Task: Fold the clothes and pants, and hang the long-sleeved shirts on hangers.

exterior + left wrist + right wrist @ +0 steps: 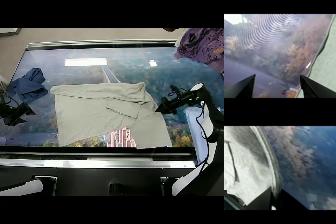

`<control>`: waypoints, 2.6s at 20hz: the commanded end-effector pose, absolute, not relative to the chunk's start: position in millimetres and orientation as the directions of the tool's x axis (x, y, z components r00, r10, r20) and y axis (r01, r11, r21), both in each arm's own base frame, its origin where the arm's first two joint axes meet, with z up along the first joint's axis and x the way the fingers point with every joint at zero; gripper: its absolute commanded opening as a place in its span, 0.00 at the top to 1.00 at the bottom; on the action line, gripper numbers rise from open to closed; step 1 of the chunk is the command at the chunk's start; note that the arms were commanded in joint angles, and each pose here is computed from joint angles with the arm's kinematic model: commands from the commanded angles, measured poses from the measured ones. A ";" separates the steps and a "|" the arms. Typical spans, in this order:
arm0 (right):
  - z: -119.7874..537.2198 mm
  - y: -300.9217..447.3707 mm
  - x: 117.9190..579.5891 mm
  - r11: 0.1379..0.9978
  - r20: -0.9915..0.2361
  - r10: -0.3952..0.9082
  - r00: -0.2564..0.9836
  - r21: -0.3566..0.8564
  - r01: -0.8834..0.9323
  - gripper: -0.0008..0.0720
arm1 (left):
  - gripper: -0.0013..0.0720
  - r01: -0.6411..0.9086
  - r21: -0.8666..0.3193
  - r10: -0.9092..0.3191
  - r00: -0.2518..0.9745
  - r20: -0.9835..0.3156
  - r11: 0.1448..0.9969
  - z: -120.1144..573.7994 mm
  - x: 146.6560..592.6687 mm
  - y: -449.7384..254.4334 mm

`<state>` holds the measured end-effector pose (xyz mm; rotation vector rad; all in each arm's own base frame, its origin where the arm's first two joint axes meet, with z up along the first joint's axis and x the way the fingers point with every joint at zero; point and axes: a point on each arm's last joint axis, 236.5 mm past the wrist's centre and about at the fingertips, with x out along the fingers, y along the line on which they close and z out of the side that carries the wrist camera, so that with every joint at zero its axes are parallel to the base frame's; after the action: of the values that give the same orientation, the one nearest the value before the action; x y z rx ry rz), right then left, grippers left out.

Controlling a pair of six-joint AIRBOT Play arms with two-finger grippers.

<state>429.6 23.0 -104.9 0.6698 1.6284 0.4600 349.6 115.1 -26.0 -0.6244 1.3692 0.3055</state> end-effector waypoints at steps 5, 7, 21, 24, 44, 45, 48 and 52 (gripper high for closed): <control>-106.1 26.2 419.8 0.768 -0.759 0.639 -0.127 0.617 0.172 0.94 | 0.11 -0.637 -0.326 -0.246 0.213 -0.945 0.698 -45.5 266.1 108.7; -106.1 26.2 419.7 0.767 -0.759 0.639 -0.128 0.616 0.178 0.94 | 0.11 -0.612 -0.490 -0.359 0.333 -0.872 0.621 -46.6 263.4 80.2; -105.7 27.0 418.8 0.765 -0.757 0.640 -0.132 0.612 0.198 0.94 | 0.11 -0.540 -0.595 -0.606 0.185 -0.774 0.595 -81.8 232.0 -30.7; -105.5 27.1 418.3 0.765 -0.756 0.641 -0.134 0.613 0.198 0.94 | 0.11 -0.548 -0.589 -0.613 0.165 -0.772 0.594 -83.0 230.3 -36.2; -102.8 28.1 418.1 0.762 -0.753 0.644 -0.134 0.617 0.197 0.94 | 0.16 -0.542 -0.546 -0.603 0.088 -0.793 0.639 -116.0 232.6 -50.6; -102.6 28.2 417.7 0.762 -0.752 0.645 -0.136 0.617 0.197 0.94 | 0.16 -0.535 -0.544 -0.606 0.073 -0.792 0.646 -117.7 231.0 -54.6; -101.4 27.9 418.0 0.763 -0.754 0.643 -0.133 0.616 0.195 0.94 | 0.17 -0.529 -0.538 -0.615 0.038 -0.788 0.657 -122.3 226.6 -62.1; -98.9 27.2 419.9 0.766 -0.759 0.639 -0.123 0.614 0.189 0.94 | 0.87 -0.530 -0.535 -0.608 0.046 -0.793 0.658 -123.7 228.6 -60.3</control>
<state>418.5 27.5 -100.3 0.6677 1.6901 0.4387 223.8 -62.5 -120.5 -0.9651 1.6206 -0.0925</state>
